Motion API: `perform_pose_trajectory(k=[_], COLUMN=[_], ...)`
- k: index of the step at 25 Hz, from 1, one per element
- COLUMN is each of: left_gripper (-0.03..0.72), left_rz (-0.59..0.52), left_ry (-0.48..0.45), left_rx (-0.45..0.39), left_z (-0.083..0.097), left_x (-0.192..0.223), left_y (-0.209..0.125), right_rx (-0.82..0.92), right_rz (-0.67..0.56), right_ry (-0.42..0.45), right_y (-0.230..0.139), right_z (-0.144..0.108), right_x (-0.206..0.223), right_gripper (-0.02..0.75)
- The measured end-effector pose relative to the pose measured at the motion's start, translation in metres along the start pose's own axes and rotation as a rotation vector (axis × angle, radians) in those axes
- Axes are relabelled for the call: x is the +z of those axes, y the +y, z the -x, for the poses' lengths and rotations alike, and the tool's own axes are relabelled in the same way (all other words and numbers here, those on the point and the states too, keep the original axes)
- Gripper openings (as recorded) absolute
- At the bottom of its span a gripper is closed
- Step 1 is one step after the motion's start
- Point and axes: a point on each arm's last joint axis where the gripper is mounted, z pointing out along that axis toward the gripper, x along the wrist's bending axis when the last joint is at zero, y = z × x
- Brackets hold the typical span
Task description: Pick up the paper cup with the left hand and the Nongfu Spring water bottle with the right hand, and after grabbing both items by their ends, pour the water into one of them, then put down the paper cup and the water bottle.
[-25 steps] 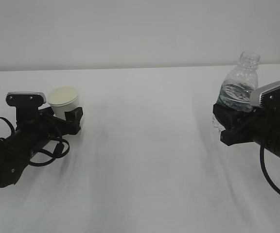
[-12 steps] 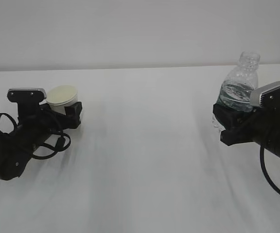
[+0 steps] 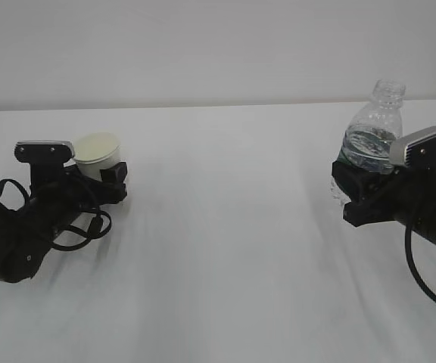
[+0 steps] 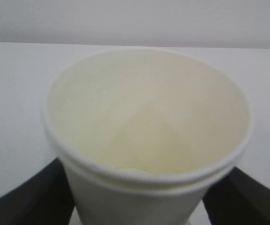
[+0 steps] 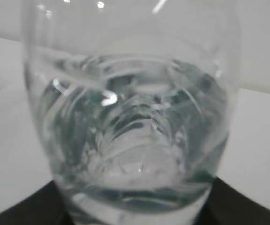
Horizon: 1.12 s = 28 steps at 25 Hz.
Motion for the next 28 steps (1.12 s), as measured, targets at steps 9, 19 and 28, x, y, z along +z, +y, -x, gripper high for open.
perform_pose_trajectory(k=[9, 19, 28], left_gripper=[0.484, 0.483, 0.482], left_rz=[-0.002, 0.006, 0.034], left_ry=[-0.015, -0.232, -0.305], left_rx=[0.007, 0.106, 0.143], left_z=[0.001, 0.023, 0.032], left_x=[0.000, -0.003, -0.020], left_y=[0.000, 0.011, 0.033], right_rx=[0.000, 0.004, 0.005], right_rz=[0.000, 0.000, 0.000], right_ry=[0.000, -0.009, -0.009], right_y=[0.000, 0.000, 0.000], right_z=[0.000, 0.001, 0.001], right_x=[0.000, 0.000, 0.000], right_gripper=[0.365, 0.365, 0.365])
